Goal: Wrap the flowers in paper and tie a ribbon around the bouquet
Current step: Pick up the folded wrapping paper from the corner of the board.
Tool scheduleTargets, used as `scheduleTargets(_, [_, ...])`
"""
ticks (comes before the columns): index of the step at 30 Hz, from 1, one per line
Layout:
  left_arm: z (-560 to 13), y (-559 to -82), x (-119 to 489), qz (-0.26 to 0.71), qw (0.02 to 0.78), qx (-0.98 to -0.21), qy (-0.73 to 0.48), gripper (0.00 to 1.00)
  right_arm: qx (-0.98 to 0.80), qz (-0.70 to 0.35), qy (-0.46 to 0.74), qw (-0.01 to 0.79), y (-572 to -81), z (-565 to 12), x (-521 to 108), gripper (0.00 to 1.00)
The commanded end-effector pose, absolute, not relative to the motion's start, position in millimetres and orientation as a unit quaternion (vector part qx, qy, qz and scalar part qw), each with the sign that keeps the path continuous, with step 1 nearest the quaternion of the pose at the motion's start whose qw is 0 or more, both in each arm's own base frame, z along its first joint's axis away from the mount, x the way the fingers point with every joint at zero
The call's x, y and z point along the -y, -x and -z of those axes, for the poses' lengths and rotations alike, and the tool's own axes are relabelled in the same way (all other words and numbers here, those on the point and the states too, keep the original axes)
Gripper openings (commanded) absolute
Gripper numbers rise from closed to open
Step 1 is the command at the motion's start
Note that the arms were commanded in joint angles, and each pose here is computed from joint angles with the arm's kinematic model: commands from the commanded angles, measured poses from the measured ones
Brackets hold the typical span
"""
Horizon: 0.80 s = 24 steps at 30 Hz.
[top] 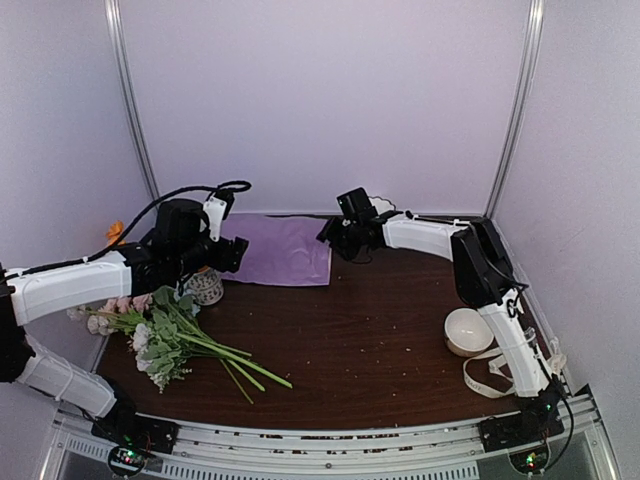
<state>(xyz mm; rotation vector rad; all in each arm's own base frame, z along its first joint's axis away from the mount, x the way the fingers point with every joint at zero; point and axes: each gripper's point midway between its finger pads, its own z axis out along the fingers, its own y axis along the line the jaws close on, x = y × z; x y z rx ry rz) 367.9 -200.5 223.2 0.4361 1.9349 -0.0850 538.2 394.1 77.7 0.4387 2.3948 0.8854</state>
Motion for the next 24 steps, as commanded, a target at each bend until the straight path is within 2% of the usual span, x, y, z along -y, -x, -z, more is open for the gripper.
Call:
scheduleTargets(1, [-221.6, -368.6, 199.7, 0.031, 0.552, -0.814, -0.180, 0.86, -0.855, -0.399, -0.208, 0.258, -560.5, -83.3, -415.2, 0.60])
scheduleTargets(7, [-221.2, -368.0, 198.6, 0.022, 0.551, -0.812, -0.189, 0.87, -0.832, -0.412, -0.284, 0.239, -570.7, -70.0, -408.9, 0.57])
scheduleTargets(15, [-224.2, -366.3, 201.3, 0.029, 0.553, -0.809, -0.198, 0.87, -0.820, -0.394, -0.303, 0.282, -578.7, -96.1, -392.9, 0.55])
scheduleTargets(20, [-223.3, -366.9, 201.8, 0.026, 0.553, -0.808, -0.201, 0.88, -0.817, -0.371, -0.316, 0.308, -584.2, -106.8, -376.9, 0.57])
scheduleTargets(24, [-222.4, -367.6, 202.0, 0.024, 0.552, -0.808, -0.203, 0.88, -0.820, -0.381, -0.333, 0.269, -578.4, -84.8, -384.3, 0.59])
